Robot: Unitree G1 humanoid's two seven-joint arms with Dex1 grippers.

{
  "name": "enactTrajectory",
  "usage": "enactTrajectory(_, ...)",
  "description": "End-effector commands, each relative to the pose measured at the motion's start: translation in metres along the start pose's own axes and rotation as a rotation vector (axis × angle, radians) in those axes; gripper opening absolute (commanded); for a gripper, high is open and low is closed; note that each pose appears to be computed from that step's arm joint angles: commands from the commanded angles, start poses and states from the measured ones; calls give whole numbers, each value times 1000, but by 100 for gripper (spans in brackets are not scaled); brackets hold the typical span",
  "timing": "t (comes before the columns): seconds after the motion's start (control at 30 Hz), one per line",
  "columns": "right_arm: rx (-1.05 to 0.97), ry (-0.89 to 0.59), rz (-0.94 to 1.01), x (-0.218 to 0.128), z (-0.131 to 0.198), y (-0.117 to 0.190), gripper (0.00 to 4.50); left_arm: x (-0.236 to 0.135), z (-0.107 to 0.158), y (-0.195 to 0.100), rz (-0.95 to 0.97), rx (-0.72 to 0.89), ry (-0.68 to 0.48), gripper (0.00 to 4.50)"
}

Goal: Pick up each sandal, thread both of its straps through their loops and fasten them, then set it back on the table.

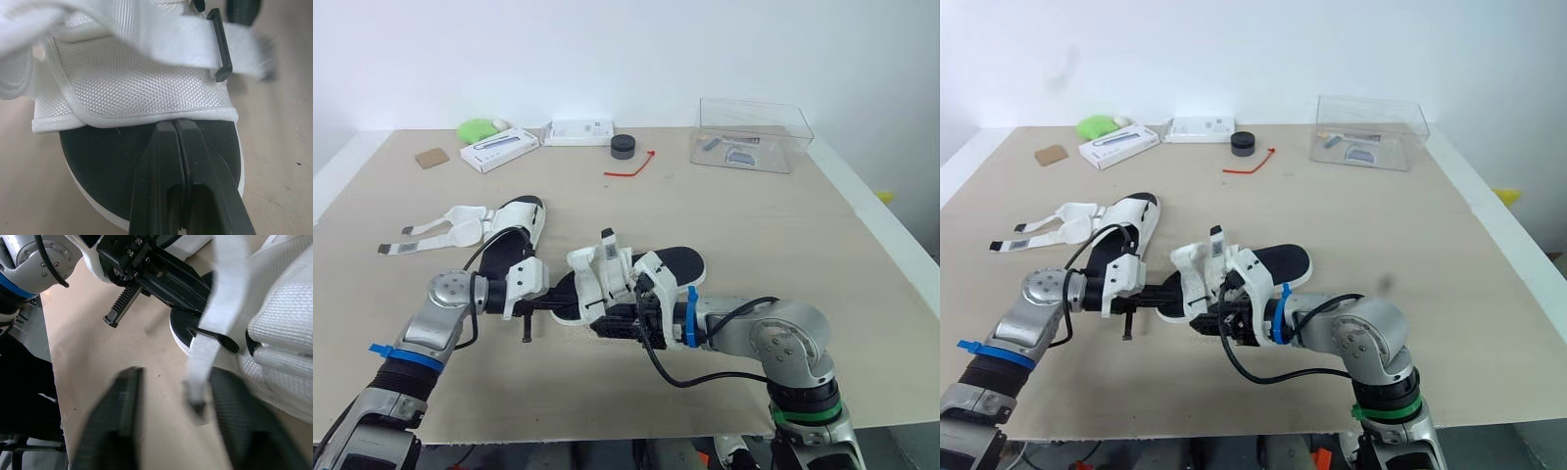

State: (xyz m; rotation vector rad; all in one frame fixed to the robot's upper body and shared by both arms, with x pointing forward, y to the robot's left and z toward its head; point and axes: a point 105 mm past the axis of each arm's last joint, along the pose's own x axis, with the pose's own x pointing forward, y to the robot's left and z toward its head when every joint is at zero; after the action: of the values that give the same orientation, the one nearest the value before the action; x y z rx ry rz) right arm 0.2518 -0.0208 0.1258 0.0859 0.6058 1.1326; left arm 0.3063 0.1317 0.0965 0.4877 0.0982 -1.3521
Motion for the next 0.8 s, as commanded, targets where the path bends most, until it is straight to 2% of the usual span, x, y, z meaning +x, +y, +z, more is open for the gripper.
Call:
enactTrajectory(0.03, 4, 17, -4, 0, -4, 1, 3, 11, -28, -21, -76, -74, 95, 0)
enactTrajectory(0.23, 25, 118, 28, -6, -22, 5, 3, 11, -29, -23, -79, -77, 90, 0)
enactTrajectory(0.37, 3, 238, 138, -23, -38, 18, 3, 11, -30, -23, -82, -78, 93, 0)
enactTrajectory(0.5, -12, 273, 247, -34, -38, 32, 3, 11, -30, -24, -86, -79, 95, 0)
enactTrajectory(0.73, -9, 270, 294, -38, -35, 37, 3, 12, -29, -22, -88, -74, 96, 0)
enactTrajectory(0.8, -25, 257, 310, -43, -29, 39, 75, 12, -30, -22, -88, -74, 98, 0)
